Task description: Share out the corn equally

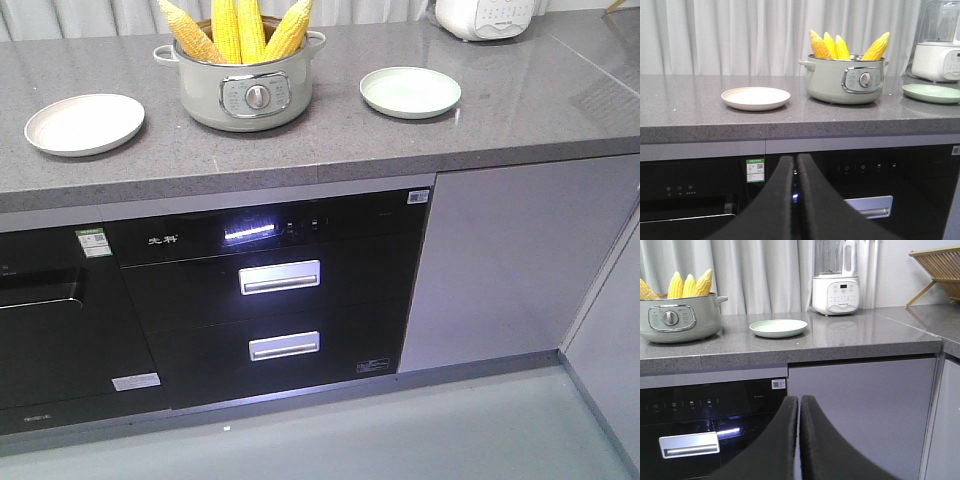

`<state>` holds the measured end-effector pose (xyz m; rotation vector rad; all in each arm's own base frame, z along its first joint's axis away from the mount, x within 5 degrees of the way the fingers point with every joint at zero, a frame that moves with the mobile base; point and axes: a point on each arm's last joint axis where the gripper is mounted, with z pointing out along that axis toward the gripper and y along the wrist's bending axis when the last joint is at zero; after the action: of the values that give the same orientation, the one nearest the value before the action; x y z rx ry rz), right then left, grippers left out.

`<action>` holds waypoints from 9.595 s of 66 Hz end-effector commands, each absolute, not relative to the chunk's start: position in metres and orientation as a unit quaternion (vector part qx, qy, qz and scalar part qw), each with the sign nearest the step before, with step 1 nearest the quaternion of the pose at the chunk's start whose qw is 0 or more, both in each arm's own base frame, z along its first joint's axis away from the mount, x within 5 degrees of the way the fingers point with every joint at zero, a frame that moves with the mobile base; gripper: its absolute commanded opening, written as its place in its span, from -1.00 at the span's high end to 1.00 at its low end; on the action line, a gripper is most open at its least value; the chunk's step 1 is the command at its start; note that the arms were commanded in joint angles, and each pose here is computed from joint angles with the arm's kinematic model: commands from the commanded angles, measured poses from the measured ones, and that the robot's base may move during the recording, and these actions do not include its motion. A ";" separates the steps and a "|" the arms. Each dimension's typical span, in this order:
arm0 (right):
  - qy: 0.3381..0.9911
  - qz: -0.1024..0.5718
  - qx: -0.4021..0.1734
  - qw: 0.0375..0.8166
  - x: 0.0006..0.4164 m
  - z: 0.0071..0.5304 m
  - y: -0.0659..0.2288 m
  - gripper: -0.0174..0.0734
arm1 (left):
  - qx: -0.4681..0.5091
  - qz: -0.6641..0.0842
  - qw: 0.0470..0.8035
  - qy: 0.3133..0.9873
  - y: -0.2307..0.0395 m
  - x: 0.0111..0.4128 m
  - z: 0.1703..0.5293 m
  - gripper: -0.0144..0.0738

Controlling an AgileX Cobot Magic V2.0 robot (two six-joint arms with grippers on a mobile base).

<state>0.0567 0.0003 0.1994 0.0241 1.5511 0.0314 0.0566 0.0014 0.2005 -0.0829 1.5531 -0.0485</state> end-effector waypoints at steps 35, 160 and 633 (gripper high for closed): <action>0.676 0.008 0.006 0.737 0.057 0.203 0.000 0.62 | -0.038 -0.029 0.740 0.671 0.001 0.055 0.204 0.69; 0.676 0.008 0.006 0.737 0.057 0.203 0.000 0.62 | -0.038 -0.029 0.740 0.671 0.001 0.055 0.204 0.69; 0.818 0.169 -0.242 0.494 0.306 0.335 0.107 -0.69 | 0.264 -0.179 0.501 0.805 -0.075 0.162 0.357 -0.66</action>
<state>0.2953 0.0974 0.3181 -0.6156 2.0595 0.4091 0.1599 -0.0737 0.3419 0.6968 2.0246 -0.4195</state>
